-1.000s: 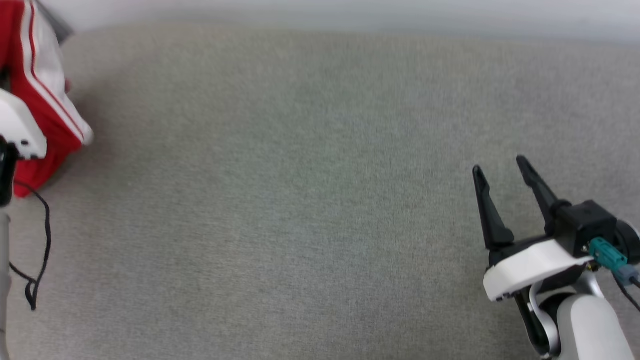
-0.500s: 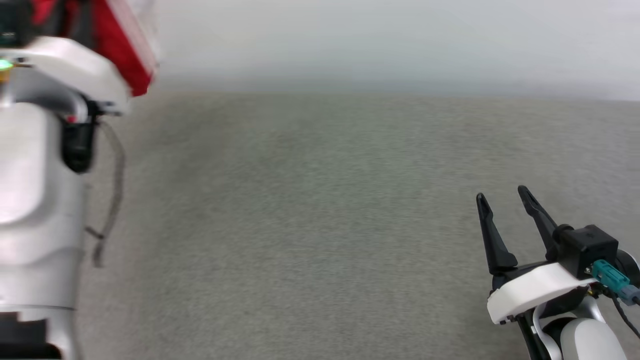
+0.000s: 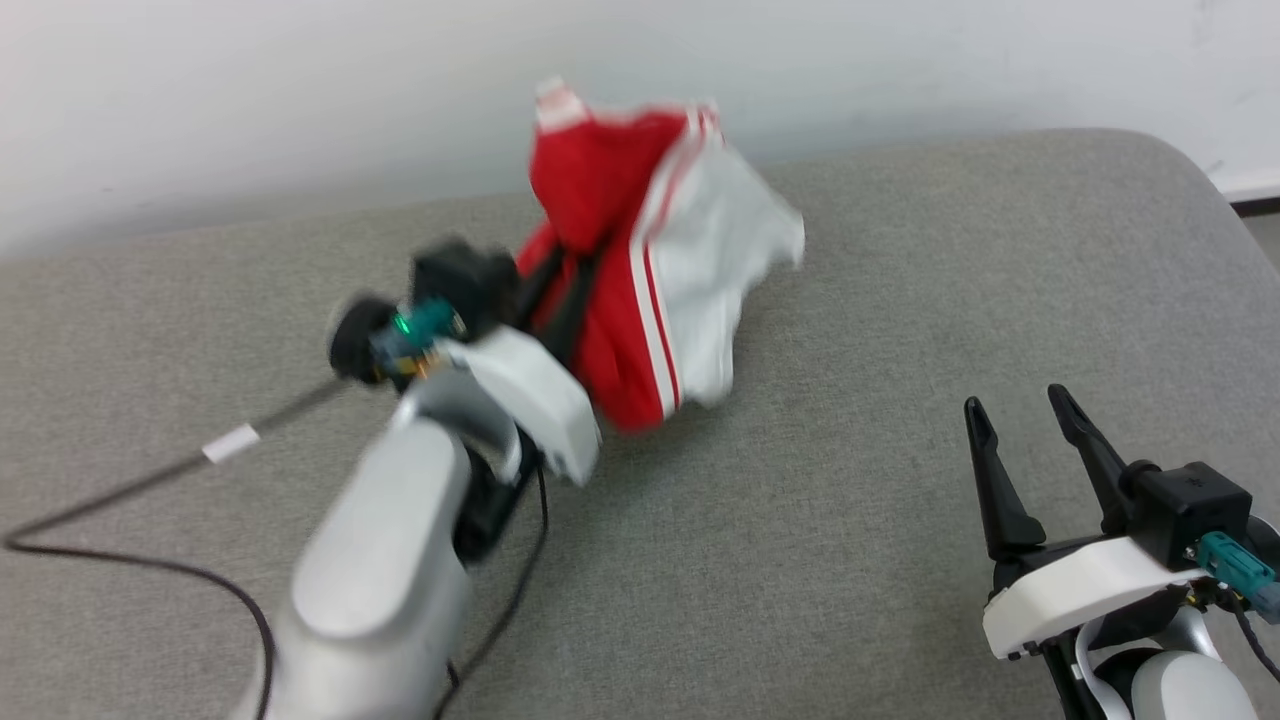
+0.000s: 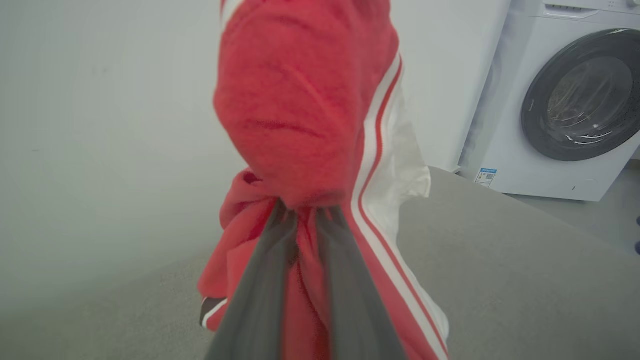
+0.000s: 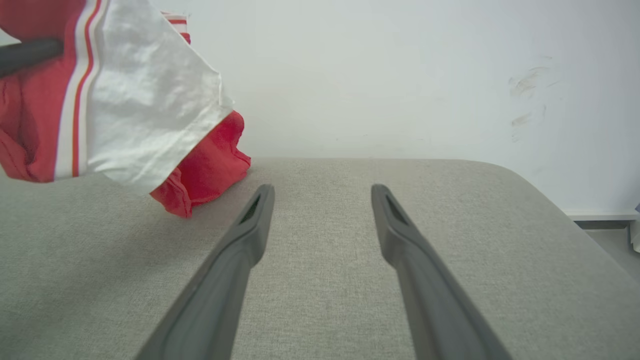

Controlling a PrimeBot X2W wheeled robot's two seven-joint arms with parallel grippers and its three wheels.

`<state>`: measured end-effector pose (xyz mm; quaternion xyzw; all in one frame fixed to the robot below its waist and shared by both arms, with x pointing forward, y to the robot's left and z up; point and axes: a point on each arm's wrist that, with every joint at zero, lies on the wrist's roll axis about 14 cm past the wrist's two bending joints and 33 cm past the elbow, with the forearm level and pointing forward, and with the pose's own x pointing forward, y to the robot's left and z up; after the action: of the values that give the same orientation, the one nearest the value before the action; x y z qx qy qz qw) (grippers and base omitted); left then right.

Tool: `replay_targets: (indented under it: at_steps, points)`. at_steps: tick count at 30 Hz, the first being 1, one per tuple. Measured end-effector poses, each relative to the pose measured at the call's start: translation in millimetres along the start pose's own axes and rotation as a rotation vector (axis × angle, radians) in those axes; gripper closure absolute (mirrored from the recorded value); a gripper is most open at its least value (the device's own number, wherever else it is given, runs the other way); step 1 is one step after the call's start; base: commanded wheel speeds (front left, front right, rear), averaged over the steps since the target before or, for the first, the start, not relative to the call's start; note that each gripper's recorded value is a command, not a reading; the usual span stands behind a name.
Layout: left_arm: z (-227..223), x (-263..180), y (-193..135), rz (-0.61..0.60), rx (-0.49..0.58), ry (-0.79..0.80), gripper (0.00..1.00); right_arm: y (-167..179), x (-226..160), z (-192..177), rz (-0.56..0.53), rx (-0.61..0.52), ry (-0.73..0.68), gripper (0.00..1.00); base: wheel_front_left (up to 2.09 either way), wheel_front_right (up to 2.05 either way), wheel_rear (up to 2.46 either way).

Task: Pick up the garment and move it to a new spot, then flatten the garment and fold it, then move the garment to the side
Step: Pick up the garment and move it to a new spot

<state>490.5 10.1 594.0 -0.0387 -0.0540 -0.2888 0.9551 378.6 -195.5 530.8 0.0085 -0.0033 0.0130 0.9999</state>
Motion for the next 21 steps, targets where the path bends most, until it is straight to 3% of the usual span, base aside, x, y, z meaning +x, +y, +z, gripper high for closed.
replay_targets:
  at_steps: [5, 10, 11, 12, 16, 21]
  points:
    - [-100, -39, -46, -0.095, -0.078, 0.239, 1.00, -6, 0, -11, -0.019, 0.005, 0.033, 0.00, 0.00, 0.00, 0.00]
    - [-147, -83, -90, -0.163, -0.161, 0.383, 1.00, -2, 5, -15, -0.006, 0.008, 0.040, 0.00, 0.00, 0.00, 0.00]
    - [-152, -91, -94, -0.166, -0.169, 0.401, 0.84, -1, 6, -14, -0.002, 0.009, 0.038, 0.00, 0.00, 0.00, 0.00]
    - [-155, -95, -96, -0.167, -0.177, 0.408, 0.00, 0, 7, -14, 0.001, 0.009, 0.035, 0.00, 0.00, 0.00, 0.00]
    - [-139, -97, -99, -0.159, -0.169, 0.347, 0.00, 5, 11, -8, 0.018, 0.005, 0.019, 0.00, 0.00, 0.00, 0.00]
    - [-90, -89, -89, -0.105, -0.121, 0.156, 0.00, 13, 10, 2, 0.039, 0.004, -0.005, 0.00, 0.00, 0.00, 0.00]
